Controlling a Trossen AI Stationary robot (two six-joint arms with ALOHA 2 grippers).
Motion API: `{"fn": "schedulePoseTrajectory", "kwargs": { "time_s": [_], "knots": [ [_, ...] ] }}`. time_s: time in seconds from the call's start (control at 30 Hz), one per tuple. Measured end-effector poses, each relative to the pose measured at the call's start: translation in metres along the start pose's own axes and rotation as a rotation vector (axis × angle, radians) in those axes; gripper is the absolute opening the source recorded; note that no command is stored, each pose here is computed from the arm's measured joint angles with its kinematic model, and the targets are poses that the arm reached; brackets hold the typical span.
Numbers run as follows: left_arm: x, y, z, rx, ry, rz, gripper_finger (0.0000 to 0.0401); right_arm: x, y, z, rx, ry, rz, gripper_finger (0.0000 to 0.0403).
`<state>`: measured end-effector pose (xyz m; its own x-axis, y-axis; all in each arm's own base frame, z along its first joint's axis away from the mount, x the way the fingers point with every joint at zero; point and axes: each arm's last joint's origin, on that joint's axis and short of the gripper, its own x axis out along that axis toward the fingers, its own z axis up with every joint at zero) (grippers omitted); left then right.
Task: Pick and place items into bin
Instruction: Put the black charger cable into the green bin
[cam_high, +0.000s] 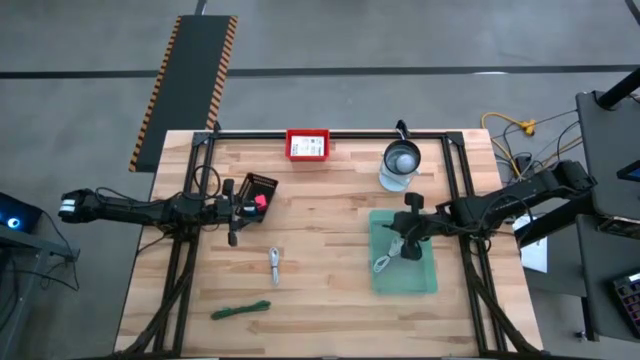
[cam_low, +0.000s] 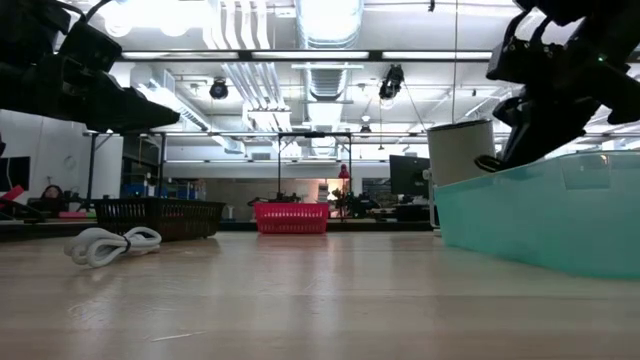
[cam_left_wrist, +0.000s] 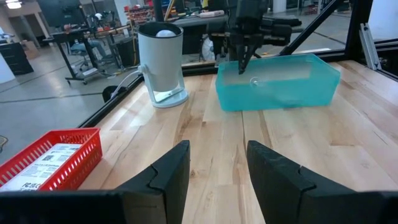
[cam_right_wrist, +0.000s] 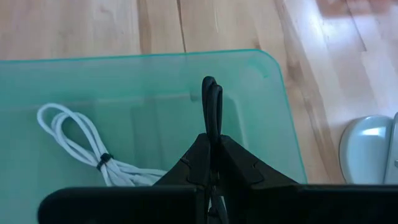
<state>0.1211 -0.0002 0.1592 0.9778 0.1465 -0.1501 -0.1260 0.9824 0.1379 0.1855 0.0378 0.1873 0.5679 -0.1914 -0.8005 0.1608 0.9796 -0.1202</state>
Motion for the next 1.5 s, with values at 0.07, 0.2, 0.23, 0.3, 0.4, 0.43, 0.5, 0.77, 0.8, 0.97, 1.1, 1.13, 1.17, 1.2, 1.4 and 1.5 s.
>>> {"fn": "schedulePoseTrajectory", "kwargs": {
  "time_s": [0.07, 0.2, 0.23, 0.3, 0.4, 0.43, 0.5, 0.77, 0.8, 0.97, 1.1, 1.13, 1.17, 1.2, 1.4, 1.5],
  "knots": [
    [0.000, 0.000, 0.000, 0.000, 0.000, 0.000, 0.0144, 0.001, 0.000, -0.002, -0.003, 0.008, -0.002, 0.0012],
    [0.000, 0.000, 0.000, 0.000, 0.000, 0.000, 0.0144, 0.006, 0.000, -0.007, -0.015, 0.041, -0.007, 0.0012],
    [0.000, 0.000, 0.000, 0.000, 0.000, 0.000, 0.0144, 0.008, 0.001, -0.007, -0.017, 0.050, -0.005, 0.0012],
    [0.000, 0.000, 0.000, 0.000, 0.000, 0.000, 0.0144, 0.011, 0.002, -0.008, -0.020, 0.067, 0.005, 0.0012],
    [0.000, 0.000, 0.000, 0.000, 0.000, 0.000, 0.0144, 0.016, 0.004, -0.009, -0.026, 0.090, 0.001, 0.0012],
    [0.000, 0.000, 0.000, 0.000, 0.000, 0.000, 0.0144, 0.018, 0.004, -0.009, -0.028, 0.098, -0.002, 0.0012],
    [0.000, 0.000, 0.000, 0.000, 0.000, 0.000, 0.0144, 0.021, 0.005, -0.010, -0.034, 0.115, -0.008, 0.0012],
    [0.000, 0.000, 0.000, 0.000, 0.000, 0.000, 0.0144, 0.028, 0.006, -0.012, -0.046, 0.140, -0.050, 0.0012],
    [0.000, 0.000, 0.000, 0.000, 0.000, 0.000, 0.0144, 0.029, 0.006, -0.012, -0.047, 0.142, -0.051, 0.0012],
    [0.000, 0.000, 0.000, 0.000, 0.000, 0.000, 0.0144, 0.030, 0.006, -0.012, -0.047, 0.143, -0.053, 0.0012],
    [0.000, 0.000, 0.000, 0.000, 0.000, 0.000, 0.0144, 0.030, 0.006, -0.012, -0.046, 0.140, -0.052, 0.0012],
    [0.000, 0.000, 0.000, 0.000, 0.000, 0.000, 0.0144, 0.030, 0.006, -0.012, -0.046, 0.140, -0.052, 0.0012],
    [0.000, 0.000, 0.000, 0.000, 0.000, 0.000, 0.0144, 0.031, 0.007, -0.011, -0.045, 0.138, -0.052, 0.0012],
    [0.000, 0.000, 0.000, 0.000, 0.000, 0.000, 0.0144, 0.033, 0.008, -0.011, -0.044, 0.136, -0.051, 0.0012],
    [0.000, 0.000, 0.000, 0.000, 0.000, 0.000, 0.0144, 0.044, 0.012, -0.012, -0.049, 0.162, -0.058, 0.0013],
    [0.000, 0.000, 0.000, 0.000, 0.000, 0.000, 0.0144, 0.048, 0.013, -0.013, -0.055, 0.182, -0.064, 0.0013]
  ]
}}
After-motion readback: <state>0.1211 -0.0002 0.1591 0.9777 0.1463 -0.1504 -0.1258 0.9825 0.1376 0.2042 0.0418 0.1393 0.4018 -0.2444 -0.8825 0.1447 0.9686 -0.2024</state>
